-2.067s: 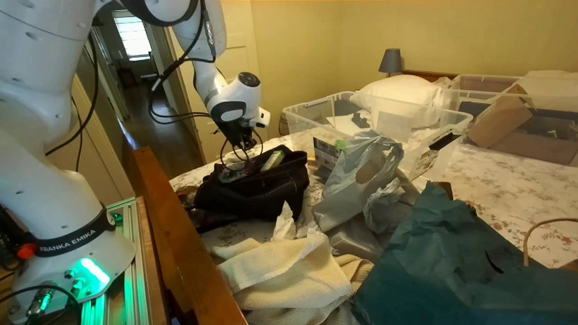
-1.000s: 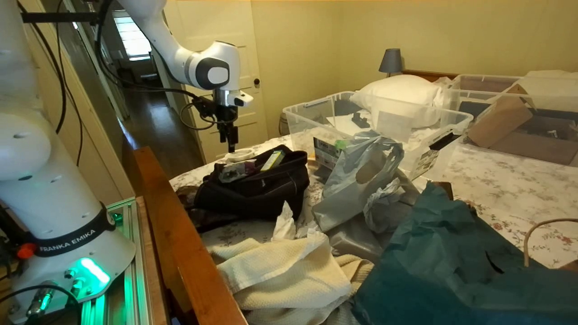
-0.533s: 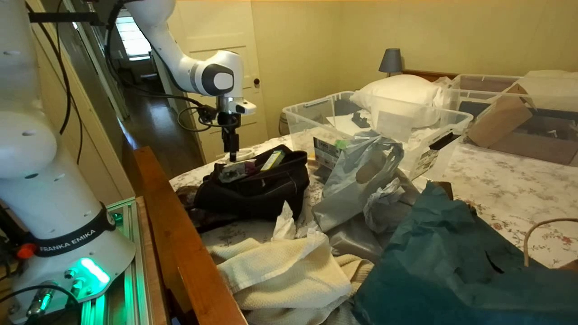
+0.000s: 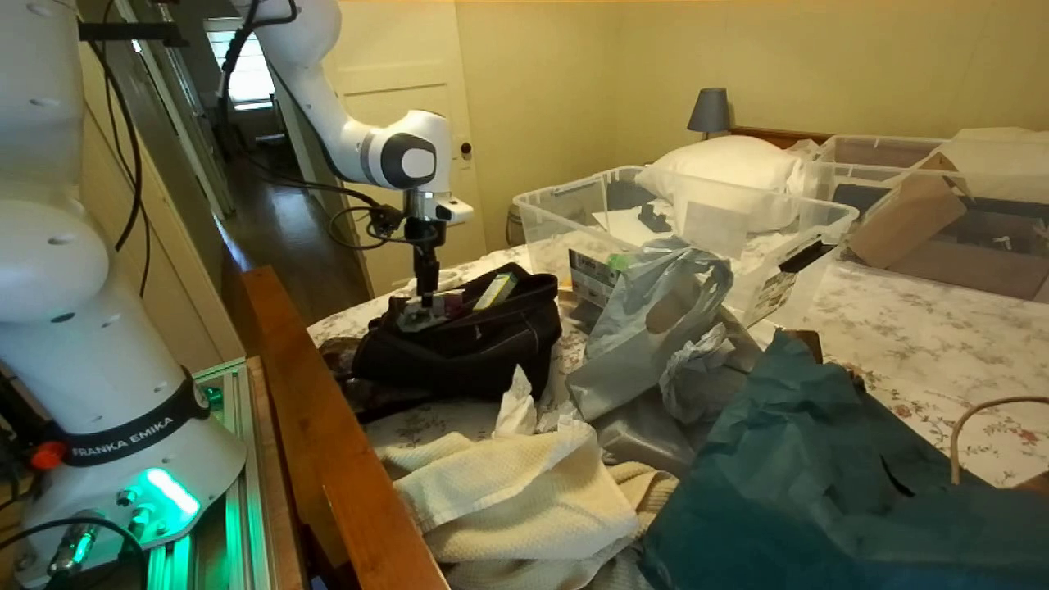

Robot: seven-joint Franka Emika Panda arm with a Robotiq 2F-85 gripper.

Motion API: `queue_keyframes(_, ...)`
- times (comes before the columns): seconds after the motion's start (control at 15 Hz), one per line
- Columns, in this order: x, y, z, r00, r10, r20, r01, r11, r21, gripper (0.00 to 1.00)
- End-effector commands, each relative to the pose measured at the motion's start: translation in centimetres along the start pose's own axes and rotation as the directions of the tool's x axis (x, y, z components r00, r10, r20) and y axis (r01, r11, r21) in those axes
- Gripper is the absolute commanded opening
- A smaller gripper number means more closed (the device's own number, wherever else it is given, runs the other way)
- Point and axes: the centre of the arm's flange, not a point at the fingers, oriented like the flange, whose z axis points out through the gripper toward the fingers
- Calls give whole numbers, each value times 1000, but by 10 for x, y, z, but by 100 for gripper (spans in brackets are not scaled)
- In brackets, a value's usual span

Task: Take the items off the bag

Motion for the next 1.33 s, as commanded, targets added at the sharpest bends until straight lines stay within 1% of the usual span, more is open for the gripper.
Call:
queue_keyframes(0.0,6,-8,5,1000,13,-4,-13,999,-35,35)
queue_keyframes(0.2,2,-6,5,1000,21,-6,-21,999,-36,13)
queue_keyframes(0.33,-3,-6,0,999,30,-15,-31,999,-40,3)
queue_keyframes(0.4,-6,-6,-5,999,34,-23,-35,999,-41,1)
queue_keyframes(0.6,-14,-7,-19,998,49,-47,-52,997,-64,0)
queue_keyframes(0.8,-20,-6,-40,995,56,-77,-65,992,-113,1)
queue_keyframes(1.0,-19,-4,-67,992,51,-112,-68,985,-158,1)
queue_keyframes(1.27,-6,-5,-115,981,-8,-193,-33,978,-206,1)
